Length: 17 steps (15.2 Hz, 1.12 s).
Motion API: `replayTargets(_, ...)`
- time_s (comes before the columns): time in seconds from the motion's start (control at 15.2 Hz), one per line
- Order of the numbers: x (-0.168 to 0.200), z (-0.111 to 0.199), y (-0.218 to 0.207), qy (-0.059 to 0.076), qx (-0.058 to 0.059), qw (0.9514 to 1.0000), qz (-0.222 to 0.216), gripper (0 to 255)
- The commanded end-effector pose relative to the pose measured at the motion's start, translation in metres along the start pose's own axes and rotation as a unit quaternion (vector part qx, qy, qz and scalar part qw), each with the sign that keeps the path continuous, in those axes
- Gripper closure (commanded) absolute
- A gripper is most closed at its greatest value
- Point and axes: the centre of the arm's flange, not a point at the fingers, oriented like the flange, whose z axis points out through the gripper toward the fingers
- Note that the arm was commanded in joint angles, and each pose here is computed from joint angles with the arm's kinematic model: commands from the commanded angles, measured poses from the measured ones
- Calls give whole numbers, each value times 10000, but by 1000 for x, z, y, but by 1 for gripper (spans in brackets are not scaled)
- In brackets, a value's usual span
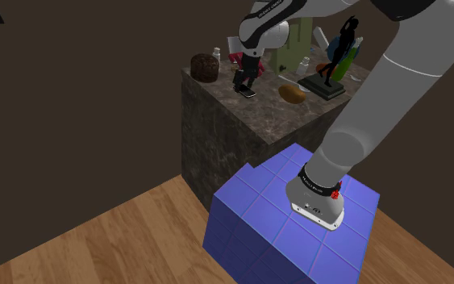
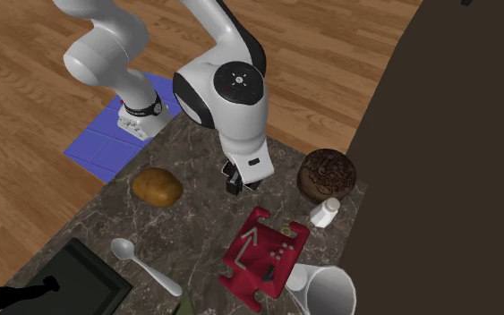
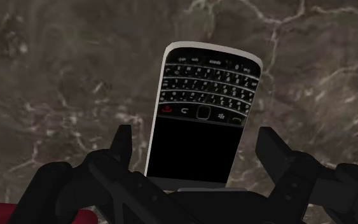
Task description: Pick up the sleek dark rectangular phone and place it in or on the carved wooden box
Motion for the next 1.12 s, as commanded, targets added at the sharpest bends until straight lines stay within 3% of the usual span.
replayTargets(0.0, 0, 0, 0, 0, 0, 10000, 0, 255)
replayTargets(0.59, 0, 0, 0, 0, 0, 10000, 0, 255)
replayTargets(1.06, -1, -37, -2, 0, 0, 10000, 0, 255)
